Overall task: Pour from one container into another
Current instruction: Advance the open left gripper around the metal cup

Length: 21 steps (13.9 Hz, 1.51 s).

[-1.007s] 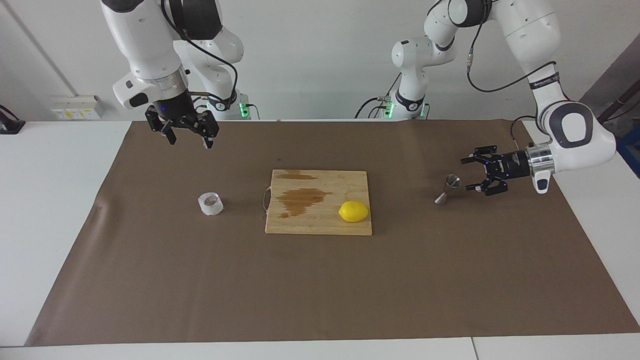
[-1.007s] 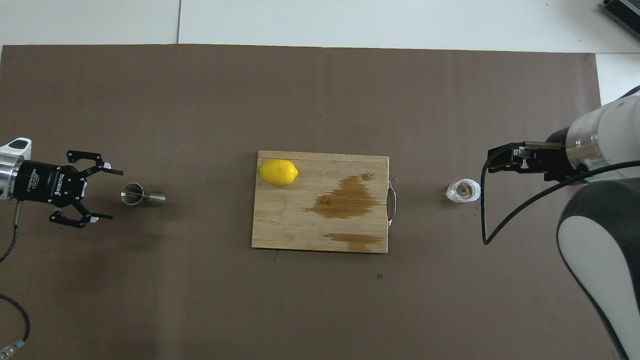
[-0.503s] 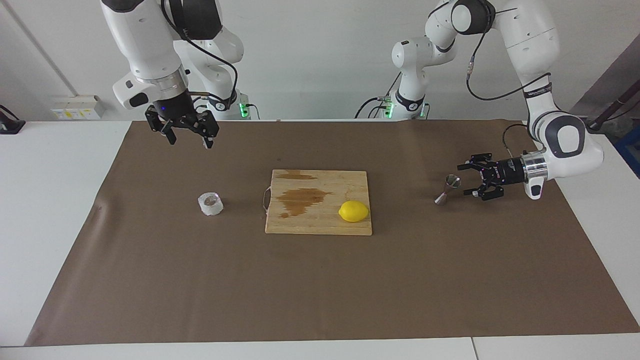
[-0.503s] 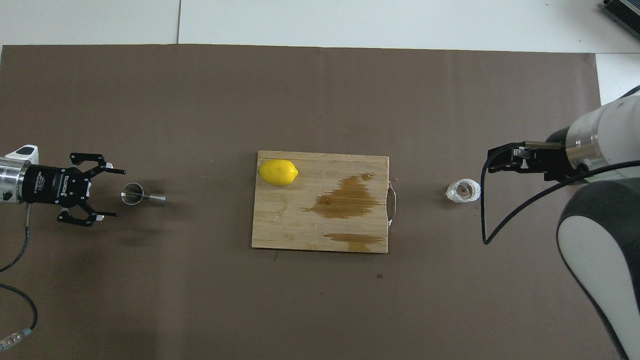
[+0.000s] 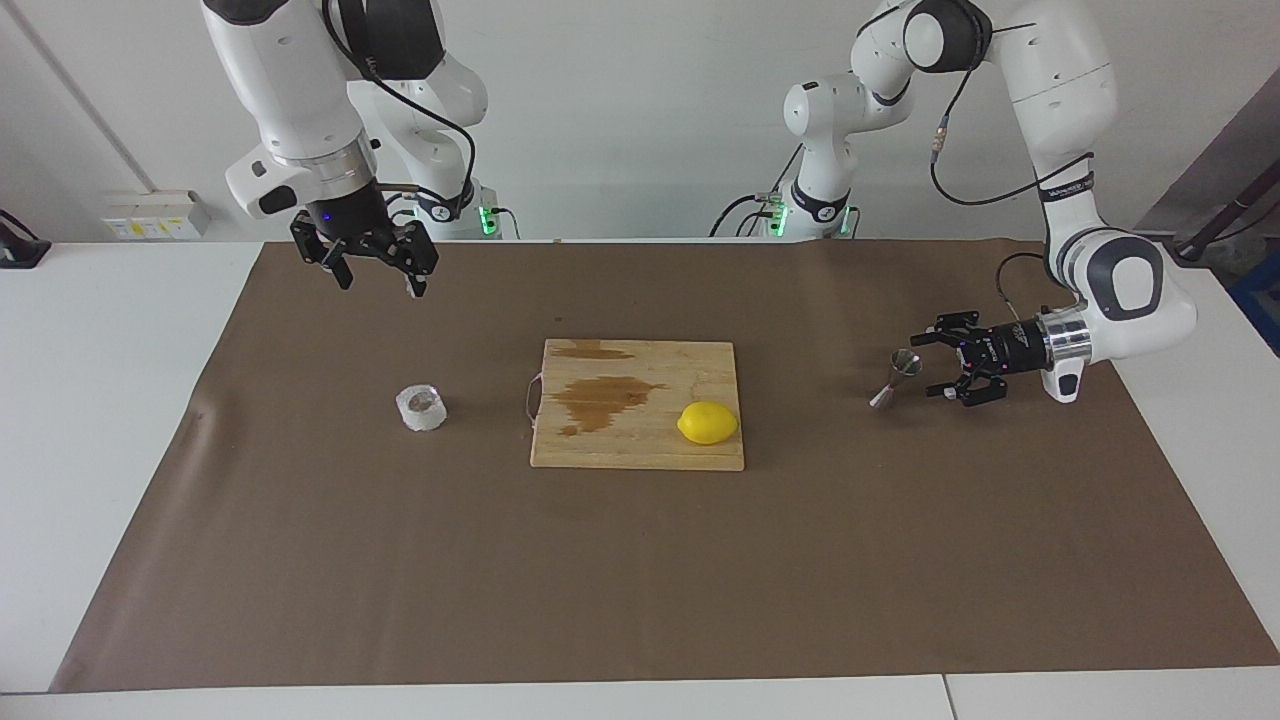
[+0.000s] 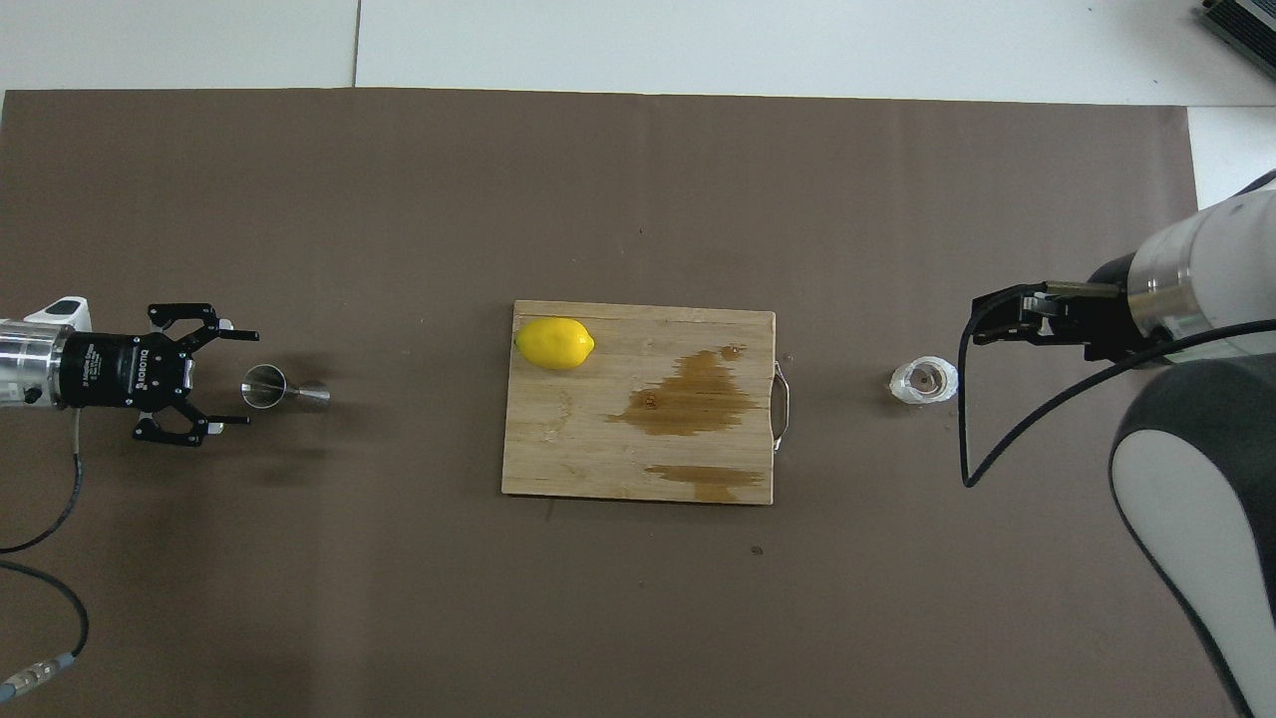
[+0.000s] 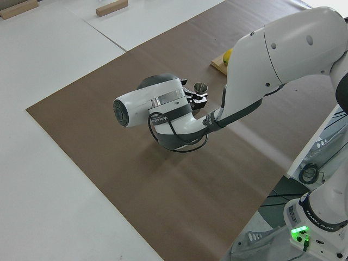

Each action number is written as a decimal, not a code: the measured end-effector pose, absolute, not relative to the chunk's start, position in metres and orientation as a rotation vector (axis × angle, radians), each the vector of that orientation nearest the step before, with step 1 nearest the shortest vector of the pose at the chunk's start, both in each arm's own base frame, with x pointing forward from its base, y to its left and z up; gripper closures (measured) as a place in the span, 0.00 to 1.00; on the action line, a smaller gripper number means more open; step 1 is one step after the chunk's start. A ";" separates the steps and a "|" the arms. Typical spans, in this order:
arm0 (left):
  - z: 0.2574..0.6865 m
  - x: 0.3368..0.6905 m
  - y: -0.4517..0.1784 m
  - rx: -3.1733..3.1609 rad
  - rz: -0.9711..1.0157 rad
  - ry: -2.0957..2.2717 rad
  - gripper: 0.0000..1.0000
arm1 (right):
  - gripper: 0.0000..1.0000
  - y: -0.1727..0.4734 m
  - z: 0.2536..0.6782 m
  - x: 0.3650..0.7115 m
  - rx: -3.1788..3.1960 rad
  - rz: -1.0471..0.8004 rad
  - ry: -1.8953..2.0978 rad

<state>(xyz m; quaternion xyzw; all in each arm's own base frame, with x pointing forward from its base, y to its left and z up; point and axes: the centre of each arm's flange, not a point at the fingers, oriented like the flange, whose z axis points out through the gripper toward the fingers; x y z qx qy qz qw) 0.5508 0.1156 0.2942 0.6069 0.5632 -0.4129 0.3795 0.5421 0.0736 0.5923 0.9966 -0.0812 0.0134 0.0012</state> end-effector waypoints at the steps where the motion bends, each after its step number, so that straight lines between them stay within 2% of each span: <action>1: 0.293 0.550 0.114 1.543 -1.057 1.437 0.00 | 0.00 0.074 0.592 0.542 3.129 0.042 -0.255; 13: 0.289 0.550 0.106 1.533 -1.062 1.421 0.00 | 0.00 0.074 0.592 0.542 3.129 0.042 -0.255; 19: 0.289 0.550 0.107 1.542 -1.044 1.415 0.14 | 0.00 0.074 0.592 0.542 3.129 0.042 -0.255; 21: 0.289 0.550 0.108 1.544 -1.039 1.414 0.30 | 0.00 0.074 0.592 0.542 3.129 0.042 -0.255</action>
